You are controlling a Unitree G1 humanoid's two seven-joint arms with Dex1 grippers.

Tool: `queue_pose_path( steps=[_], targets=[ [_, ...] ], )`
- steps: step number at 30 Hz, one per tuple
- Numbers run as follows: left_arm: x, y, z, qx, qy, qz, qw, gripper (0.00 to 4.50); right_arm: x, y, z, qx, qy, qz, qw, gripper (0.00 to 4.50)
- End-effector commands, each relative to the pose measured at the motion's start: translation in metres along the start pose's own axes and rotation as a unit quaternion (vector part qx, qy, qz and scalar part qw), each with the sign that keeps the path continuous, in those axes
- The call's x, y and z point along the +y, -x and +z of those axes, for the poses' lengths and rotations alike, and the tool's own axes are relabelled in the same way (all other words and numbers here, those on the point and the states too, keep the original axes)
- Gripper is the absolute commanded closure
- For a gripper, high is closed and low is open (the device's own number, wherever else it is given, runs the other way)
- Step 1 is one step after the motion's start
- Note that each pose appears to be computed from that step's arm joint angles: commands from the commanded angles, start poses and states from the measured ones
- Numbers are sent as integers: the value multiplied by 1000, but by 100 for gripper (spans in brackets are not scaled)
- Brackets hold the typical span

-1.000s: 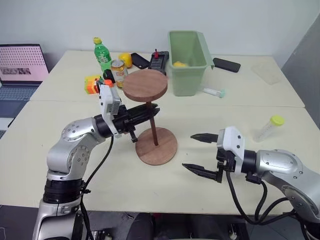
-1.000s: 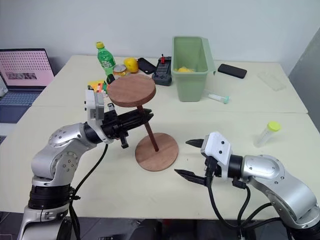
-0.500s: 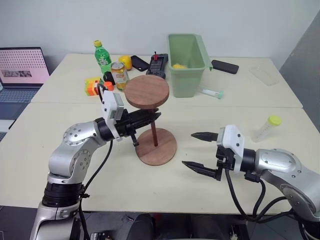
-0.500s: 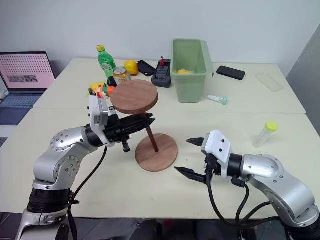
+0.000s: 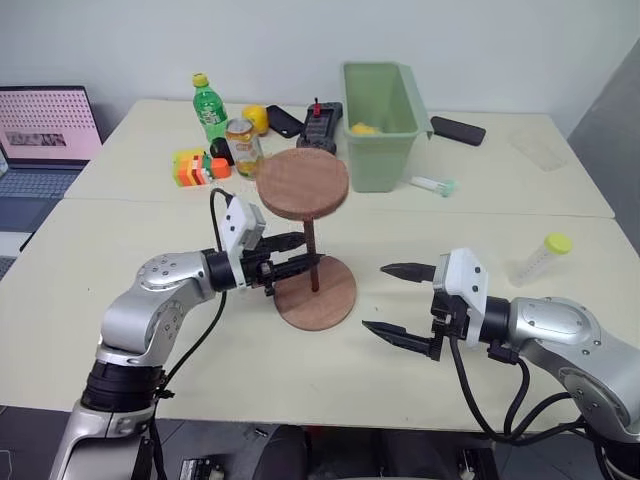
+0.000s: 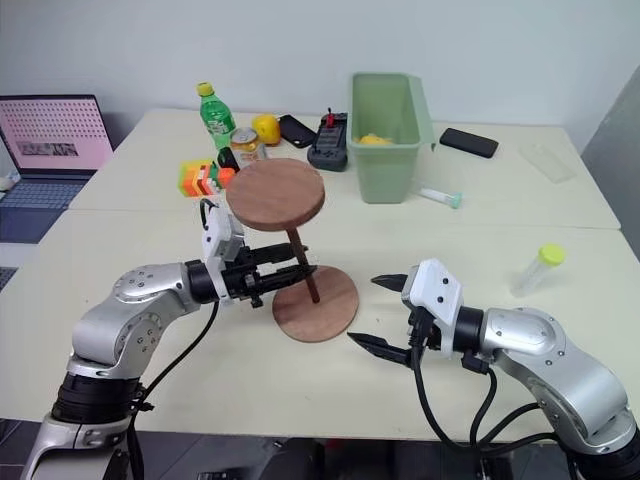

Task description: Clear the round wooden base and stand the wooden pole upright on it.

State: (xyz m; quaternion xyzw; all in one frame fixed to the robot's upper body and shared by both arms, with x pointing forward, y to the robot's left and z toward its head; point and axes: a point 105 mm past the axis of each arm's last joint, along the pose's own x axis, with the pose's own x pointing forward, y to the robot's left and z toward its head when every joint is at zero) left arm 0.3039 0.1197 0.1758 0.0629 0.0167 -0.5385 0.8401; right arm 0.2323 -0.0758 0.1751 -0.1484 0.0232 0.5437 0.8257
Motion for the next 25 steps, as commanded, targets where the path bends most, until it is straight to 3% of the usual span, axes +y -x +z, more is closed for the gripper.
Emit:
queue_pose_path(
  steps=[1, 8, 14, 21, 25],
  targets=[
    [-9, 4, 2, 11, -20, -30, 999, 176, -1, 1, 9, -14, 17, -5, 1000, 0],
    [6, 31, -10, 76, -36, -18, 996, 176, -3, 3, 7, -10, 16, -7, 1000, 0],
    [25, 77, -27, 214, -107, 13, 971, 176, -21, 17, 1, 17, 31, -13, 999, 0],
    [35, 135, -21, 266, -95, 74, 956, 176, -27, 49, 4, 54, 46, 32, 997, 0],
    [33, 147, -24, 261, -89, 94, 956, 176, -28, 55, 5, 61, 49, 42, 996, 0]
  ],
)
